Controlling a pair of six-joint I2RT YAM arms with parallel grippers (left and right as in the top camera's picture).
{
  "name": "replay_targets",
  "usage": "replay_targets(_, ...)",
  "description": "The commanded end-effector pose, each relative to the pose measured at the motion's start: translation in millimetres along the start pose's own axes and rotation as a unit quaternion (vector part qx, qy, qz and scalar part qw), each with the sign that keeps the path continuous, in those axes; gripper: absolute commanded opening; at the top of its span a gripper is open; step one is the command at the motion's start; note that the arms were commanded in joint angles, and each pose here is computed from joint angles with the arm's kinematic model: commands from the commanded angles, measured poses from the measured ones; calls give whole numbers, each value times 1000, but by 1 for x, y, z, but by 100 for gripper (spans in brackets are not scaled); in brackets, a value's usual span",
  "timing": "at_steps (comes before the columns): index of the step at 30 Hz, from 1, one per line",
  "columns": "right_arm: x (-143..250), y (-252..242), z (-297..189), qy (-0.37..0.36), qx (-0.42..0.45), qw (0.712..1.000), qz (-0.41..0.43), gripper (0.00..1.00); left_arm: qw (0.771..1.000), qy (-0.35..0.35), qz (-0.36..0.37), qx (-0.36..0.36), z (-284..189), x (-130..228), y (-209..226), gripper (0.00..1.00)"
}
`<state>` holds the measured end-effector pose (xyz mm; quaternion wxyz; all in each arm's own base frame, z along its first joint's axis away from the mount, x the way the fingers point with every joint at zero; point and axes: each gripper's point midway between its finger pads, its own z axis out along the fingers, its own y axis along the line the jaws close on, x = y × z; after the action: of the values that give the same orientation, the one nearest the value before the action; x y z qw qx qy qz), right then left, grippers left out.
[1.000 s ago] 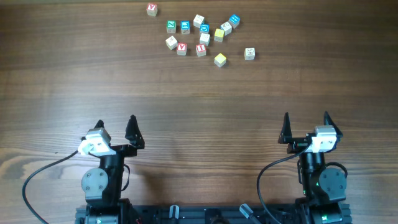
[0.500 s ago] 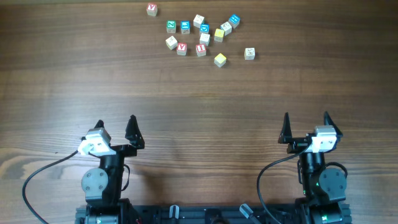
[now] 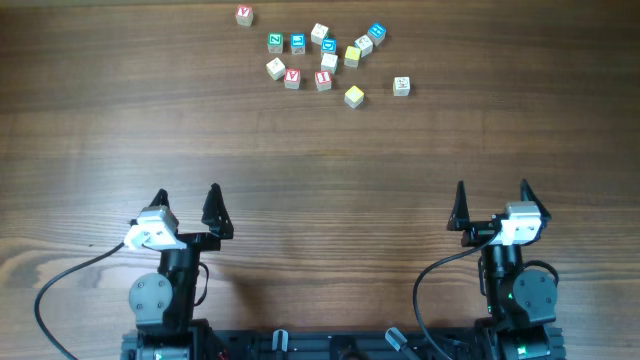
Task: Form a horizontal line
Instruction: 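Reach the left gripper to the red-lettered 'A' block at the cluster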
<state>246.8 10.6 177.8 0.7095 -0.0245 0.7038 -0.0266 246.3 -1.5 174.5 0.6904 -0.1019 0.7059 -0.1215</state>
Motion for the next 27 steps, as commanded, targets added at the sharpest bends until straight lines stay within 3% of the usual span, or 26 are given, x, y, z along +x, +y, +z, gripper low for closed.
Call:
replay_targets(1,-2,2,-1,-6,-7,1000,-2,100,998,-47,9,44,-11,-50,-27,100)
replay_targets(5,-2,2,-1,-6,-7,1000,-2,100,996,-66,12,57,-36,-105,-50,100)
replay_targets(13,-2,2,-1,-6,-7,1000,-2,100,998,-47,10,30,-47,-175,-66,100)
replay_targets(22,-2,2,-1,-6,-7,1000,-2,100,992,123,-6,-25,8,-213,-75,100)
replay_targets(27,-2,2,-1,-6,-7,1000,-2,100,968,242,-18,-63,56,-205,-68,100)
